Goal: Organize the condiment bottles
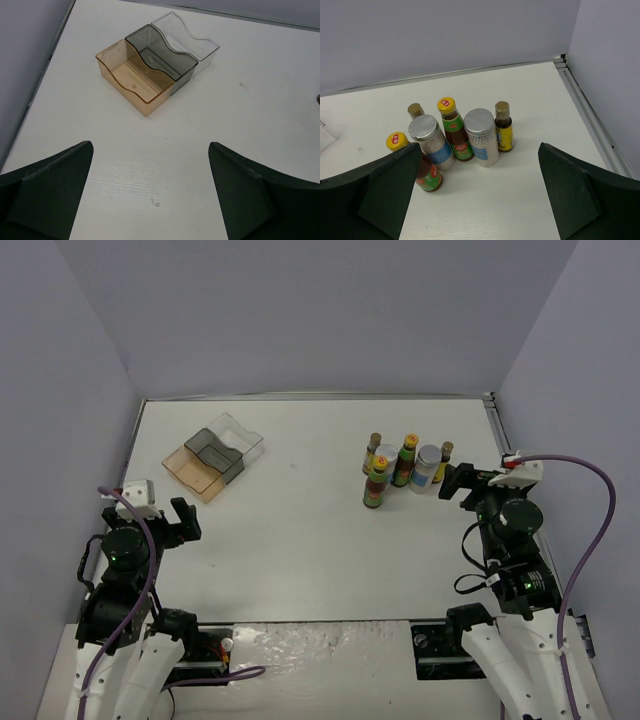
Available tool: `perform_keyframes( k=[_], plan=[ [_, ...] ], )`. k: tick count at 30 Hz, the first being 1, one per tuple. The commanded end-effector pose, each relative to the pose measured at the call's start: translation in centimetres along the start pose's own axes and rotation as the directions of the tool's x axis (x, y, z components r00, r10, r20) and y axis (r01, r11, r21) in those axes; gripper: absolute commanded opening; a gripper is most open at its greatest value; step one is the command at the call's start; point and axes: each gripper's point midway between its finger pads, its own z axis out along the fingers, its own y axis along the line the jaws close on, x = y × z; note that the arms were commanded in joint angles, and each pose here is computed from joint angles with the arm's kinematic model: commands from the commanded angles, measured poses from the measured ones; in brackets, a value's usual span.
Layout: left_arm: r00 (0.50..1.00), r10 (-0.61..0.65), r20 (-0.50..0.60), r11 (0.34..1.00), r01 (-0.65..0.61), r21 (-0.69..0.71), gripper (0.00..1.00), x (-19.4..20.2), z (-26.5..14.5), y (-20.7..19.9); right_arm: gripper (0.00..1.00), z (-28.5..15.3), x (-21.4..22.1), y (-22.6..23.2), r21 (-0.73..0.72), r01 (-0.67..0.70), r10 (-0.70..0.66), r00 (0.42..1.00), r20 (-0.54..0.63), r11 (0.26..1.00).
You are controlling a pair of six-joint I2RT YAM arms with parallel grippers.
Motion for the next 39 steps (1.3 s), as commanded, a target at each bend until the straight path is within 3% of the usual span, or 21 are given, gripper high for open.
perform_keyframes(
  k=[1,11,18,24,31,39],
  plan=[
    [0.998,0.002,0.061,0.996,-0.008,0.084,0.97,-2.3,0.7,-1.8,1.0,0.4,-2.8,0.5,-0.014,-0.023,0.024,0.995,0.094,1.0],
    [1.0,0.008,-0.016,0.97,-0.003,0.244,0.97,-2.8,2.2,-5.7,1.0,1.3,-2.8,1.4,-0.037,-0.053,0.056,0.996,0.068,0.998],
    [0.992,-0.08,-0.102,0.916,0.113,0.384,0.97,-3.0,7.1,-11.7,1.0,3.1,-1.3,1.4,-0.007,-0.055,0.055,0.998,0.0,0.998],
    [0.997,0.065,-0.046,0.878,-0.035,0.477,0.97,-3.1,9.2,-20.2,1.0,3.5,-1.0,1.1,0.02,-0.064,0.064,0.998,-0.006,0.998],
    [0.997,0.049,0.063,0.777,-0.078,0.624,0.97,-5.4,9.6,-31.2,1.0,3.9,-1.3,0.8,0.035,-0.037,0.038,0.999,-0.007,0.999],
    [0.989,0.102,0.11,0.681,-0.15,0.717,0.97,-3.1,10.3,-41.2,1.0,3.9,-3.4,1.4,0.005,0.001,-0.001,1.0,0.021,1.0]
  ],
)
